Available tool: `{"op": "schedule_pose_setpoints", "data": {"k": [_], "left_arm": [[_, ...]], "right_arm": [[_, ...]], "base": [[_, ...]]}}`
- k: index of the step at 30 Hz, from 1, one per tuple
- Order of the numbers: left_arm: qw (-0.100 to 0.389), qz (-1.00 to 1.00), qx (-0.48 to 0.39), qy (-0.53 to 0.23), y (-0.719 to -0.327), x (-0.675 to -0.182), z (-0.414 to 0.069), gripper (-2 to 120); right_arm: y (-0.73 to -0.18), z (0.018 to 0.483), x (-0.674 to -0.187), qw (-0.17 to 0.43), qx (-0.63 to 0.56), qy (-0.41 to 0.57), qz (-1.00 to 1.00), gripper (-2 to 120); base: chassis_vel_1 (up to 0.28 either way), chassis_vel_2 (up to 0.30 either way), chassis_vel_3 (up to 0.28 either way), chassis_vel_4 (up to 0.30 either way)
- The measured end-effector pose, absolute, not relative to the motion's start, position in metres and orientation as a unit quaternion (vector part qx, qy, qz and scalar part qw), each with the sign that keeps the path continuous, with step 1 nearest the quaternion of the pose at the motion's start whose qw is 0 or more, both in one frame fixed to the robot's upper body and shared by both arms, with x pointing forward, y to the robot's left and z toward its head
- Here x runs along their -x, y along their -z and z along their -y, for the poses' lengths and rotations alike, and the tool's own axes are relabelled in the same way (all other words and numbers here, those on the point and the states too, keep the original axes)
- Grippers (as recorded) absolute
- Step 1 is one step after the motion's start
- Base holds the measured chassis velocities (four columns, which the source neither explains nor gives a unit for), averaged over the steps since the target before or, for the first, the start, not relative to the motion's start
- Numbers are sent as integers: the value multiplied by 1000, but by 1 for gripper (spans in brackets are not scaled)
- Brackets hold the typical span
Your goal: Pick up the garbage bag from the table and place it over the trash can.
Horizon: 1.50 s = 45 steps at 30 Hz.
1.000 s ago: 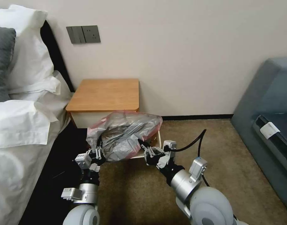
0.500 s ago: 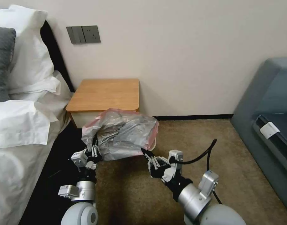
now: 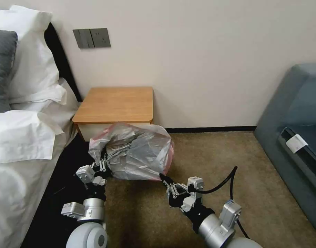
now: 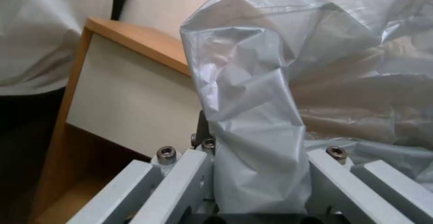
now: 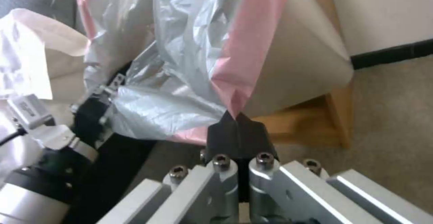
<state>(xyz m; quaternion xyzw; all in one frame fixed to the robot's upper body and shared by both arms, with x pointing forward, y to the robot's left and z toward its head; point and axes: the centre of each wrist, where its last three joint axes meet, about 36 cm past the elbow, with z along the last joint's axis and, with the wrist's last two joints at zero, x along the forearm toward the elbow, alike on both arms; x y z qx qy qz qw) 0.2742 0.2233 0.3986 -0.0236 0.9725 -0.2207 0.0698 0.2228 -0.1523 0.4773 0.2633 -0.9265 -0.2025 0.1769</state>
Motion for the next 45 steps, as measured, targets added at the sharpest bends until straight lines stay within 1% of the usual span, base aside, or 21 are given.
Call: {"op": "schedule_pose_setpoints", "data": {"k": [11,13,14,17,18,20,22,23,24,25,27,29,31,32,34,35,37,38,41,44,45], "left_arm": [[67,-970,26,230,-404,-272,-224,7],[65,-971,29,227,-403,-273,-227,7],[65,-971,29,227,-403,-273,-227,7],[60,-972,35,226,-399,-275,-230,7],[60,-972,35,226,-399,-275,-230,7],[58,-972,37,226,-396,-277,-231,7],[56,-972,38,227,-395,-277,-232,7],[56,-972,38,227,-395,-277,-232,7],[55,-972,37,226,-394,-277,-233,7],[55,-972,37,226,-394,-276,-233,7],[53,-972,35,225,-393,-275,-232,7],[53,-972,34,224,-393,-275,-232,7],[52,-973,31,223,-393,-275,-230,7],[52,-973,31,223,-393,-275,-230,7],[52,-973,30,223,-393,-275,-229,7],[52,-973,30,223,-393,-275,-229,7],[51,-974,27,220,-393,-273,-227,7],[50,-974,25,218,-393,-271,-225,7],[50,-975,23,216,-393,-270,-224,7],[50,-975,22,215,-392,-269,-224,7],[50,-975,23,214,-392,-269,-225,7]], "right_arm": [[-466,156,-222,156,-262,170,937,0],[-469,160,-215,140,-274,153,939,10],[-469,160,-215,140,-274,153,939,10],[-474,164,-200,141,-288,132,938,22],[-474,164,-200,141,-288,132,938,22],[-475,168,-194,139,-295,113,938,30],[-476,172,-196,121,-294,93,943,42],[-476,172,-196,121,-294,93,943,42],[-478,175,-206,90,-290,75,950,47],[-478,176,-209,80,-289,70,951,48],[-481,184,-232,24,-291,38,956,59],[-481,186,-238,14,-294,29,955,62],[-480,194,-258,-17,-306,-9,952,74],[-480,194,-258,-17,-306,-9,952,74],[-478,198,-268,-29,-310,-31,950,82],[-478,198,-268,-29,-310,-31,950,82],[-475,203,-283,-35,-312,-49,948,95],[-472,206,-295,-36,-311,-58,948,98],[-467,210,-309,-37,-309,-69,948,100],[-464,212,-318,-34,-309,-70,948,96],[-463,212,-321,-26,-310,-65,948,91]], "base": [[0,0,0,0],[0,0,0,0],[0,0,0,0],[0,0,0,0],[0,0,0,0],[0,0,0,0],[0,0,0,0],[0,0,0,0],[0,0,0,0],[0,0,0,0],[0,0,0,0],[0,0,0,0],[0,0,0,0],[0,0,0,0],[0,0,0,0],[0,0,0,0],[0,0,0,0],[0,0,0,0],[0,0,0,0],[0,0,0,0],[0,0,0,0]]}}
